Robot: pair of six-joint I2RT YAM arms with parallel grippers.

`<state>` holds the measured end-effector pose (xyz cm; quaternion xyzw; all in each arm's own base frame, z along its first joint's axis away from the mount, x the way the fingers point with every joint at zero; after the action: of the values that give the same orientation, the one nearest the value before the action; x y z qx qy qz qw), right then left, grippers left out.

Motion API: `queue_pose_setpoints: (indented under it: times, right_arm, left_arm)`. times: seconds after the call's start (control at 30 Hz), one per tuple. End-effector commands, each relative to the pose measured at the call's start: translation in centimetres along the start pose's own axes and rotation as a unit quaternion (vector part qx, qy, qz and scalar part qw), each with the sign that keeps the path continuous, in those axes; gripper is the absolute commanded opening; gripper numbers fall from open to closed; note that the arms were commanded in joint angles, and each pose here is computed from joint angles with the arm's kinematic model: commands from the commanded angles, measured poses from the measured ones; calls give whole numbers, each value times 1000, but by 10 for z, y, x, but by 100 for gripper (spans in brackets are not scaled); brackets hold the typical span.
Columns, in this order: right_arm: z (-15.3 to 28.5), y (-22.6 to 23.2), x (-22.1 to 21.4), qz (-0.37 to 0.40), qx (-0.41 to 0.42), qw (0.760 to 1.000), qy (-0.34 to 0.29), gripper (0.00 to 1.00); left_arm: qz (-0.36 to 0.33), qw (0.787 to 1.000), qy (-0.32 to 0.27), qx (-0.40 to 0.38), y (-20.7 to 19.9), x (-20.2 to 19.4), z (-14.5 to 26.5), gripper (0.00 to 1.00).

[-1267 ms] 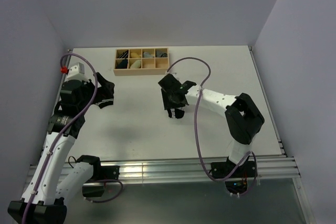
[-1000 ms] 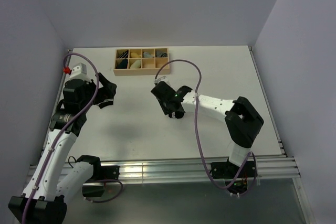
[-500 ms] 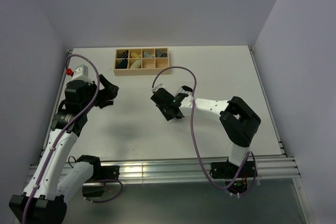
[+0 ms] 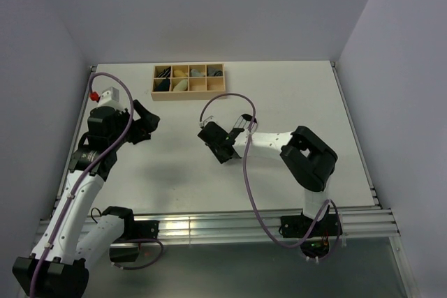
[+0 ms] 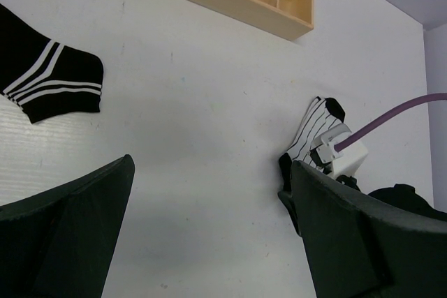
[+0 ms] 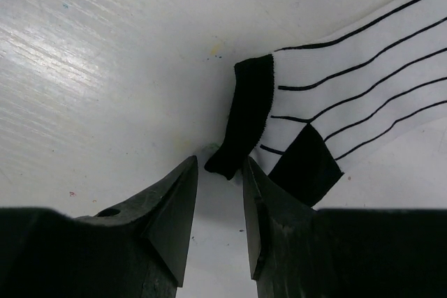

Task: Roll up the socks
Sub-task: Roll the sock at the center of the board.

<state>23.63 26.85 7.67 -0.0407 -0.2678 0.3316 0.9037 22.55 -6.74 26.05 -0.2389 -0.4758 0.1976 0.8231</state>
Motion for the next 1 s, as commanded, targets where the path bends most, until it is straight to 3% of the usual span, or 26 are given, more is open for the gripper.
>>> queue_pose_setpoints:
  times: [0.0, 0.33, 0.43, 0.63, 0.97]
  right_arm:
    - [-12, 4, -8, 2, -8, 1000, 10, 40]
    - [-21, 9, -49, -28, -9, 997, 72, 45]
    - [-23, 9, -52, -32, -16, 996, 83, 37]
    - [-32, 11, -61, -35, -26, 993, 106, 0]
    - [7, 32, -10, -57, 147, 987, 11, 0]
  left_arm:
    - [2, 1000, 6, -7, -2, -1, -1, 99]
    - [6, 1000, 16, -9, -4, -2, -7, 99]
    - [10, 1000, 21, -13, -5, -3, -9, 99]
    - [17, 999, 35, -22, -8, -5, -15, 99]
    - [42, 996, 72, -43, -11, -22, -25, 100]
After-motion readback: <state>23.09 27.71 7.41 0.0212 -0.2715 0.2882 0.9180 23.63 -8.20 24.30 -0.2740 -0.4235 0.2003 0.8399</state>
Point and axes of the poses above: each gripper's point midway between its finger pads, its own z axis back along the fingers, its own y axis along the line the jaws close on, x = y × z, the point moved 7 cm from there along z, back along the fingers, and after that the axes turned 5 degrees about z, right-handed, at the moved point
